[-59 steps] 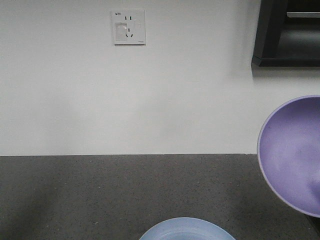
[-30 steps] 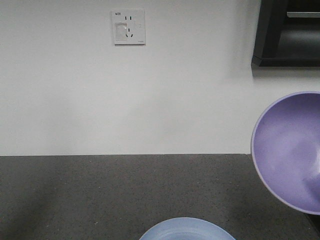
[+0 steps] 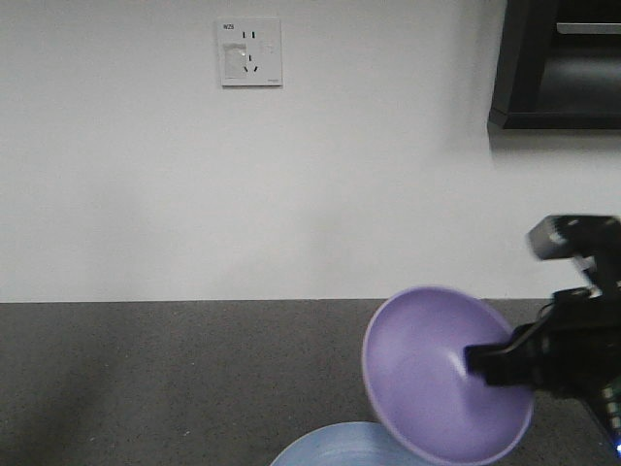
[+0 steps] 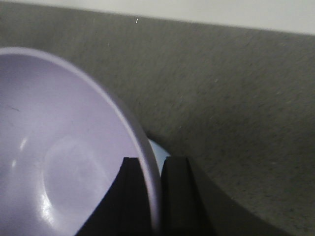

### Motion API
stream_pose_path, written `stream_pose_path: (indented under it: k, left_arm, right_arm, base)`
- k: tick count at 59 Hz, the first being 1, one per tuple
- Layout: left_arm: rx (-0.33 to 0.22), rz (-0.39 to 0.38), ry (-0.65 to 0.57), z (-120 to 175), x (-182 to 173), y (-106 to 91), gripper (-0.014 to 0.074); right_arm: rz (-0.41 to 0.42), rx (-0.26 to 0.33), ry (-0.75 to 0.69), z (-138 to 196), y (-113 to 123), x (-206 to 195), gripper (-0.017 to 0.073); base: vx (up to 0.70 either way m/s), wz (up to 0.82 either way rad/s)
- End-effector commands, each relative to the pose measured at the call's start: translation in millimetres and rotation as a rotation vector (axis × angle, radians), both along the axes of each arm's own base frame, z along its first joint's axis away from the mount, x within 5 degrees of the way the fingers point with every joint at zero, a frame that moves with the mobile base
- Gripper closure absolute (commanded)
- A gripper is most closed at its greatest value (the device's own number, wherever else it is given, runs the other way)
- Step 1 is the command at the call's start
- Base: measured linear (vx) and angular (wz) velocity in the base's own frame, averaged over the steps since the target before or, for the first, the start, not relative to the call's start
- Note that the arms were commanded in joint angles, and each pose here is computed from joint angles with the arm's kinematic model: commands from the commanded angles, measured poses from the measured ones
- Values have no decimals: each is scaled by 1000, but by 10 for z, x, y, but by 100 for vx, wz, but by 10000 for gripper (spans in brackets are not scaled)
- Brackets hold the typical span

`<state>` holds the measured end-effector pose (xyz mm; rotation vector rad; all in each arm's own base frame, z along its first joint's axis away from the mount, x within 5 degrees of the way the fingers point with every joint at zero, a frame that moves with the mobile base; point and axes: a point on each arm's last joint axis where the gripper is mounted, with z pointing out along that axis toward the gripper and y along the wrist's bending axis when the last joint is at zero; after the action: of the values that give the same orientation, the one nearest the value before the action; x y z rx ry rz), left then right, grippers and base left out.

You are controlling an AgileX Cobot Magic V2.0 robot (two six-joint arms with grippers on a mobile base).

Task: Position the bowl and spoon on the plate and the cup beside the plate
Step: 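Lower the bowl onto the plate and open the right gripper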

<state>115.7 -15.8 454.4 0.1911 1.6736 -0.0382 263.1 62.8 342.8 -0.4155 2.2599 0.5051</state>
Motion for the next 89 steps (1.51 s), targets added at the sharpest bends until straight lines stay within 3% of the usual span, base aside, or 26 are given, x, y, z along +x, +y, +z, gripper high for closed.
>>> stream_pose_path:
  k: [1, 8, 19, 39, 55, 64, 89]
  left_arm:
    - [-18, -5, -111, 149, -15, -5, 599]
    - [-18, -5, -111, 149, -15, -5, 599]
    - [-18, -5, -110, 148, -15, -5, 599]
    - [-19, -5, -110, 148, -15, -5, 599]
    - [-19, -5, -110, 148, -15, -5, 599]
    - [-19, -5, -110, 148, -15, -5, 599]
    - [-19, -5, -110, 148, -15, -5, 599]
  right_arm:
    - [61, -55, 3, -100, 232, 127, 568]
    - [27, -110, 134, -436, 371, 288, 568]
    - [74, -219, 265, -815, 451, 395, 566]
    - [15, -177, 303, -954, 481, 489, 523]
    - [10, -188, 303, -958, 470, 491, 354]
    - [-16, -160, 317, -954, 478, 492, 284]
    - [-35, -145, 315, -946, 479, 499, 279]
  base:
    - [0, 0]
    - [0, 0]
    - [0, 0]
    - [0, 0]
    - [0, 0]
    - [0, 0]
    - [0, 0]
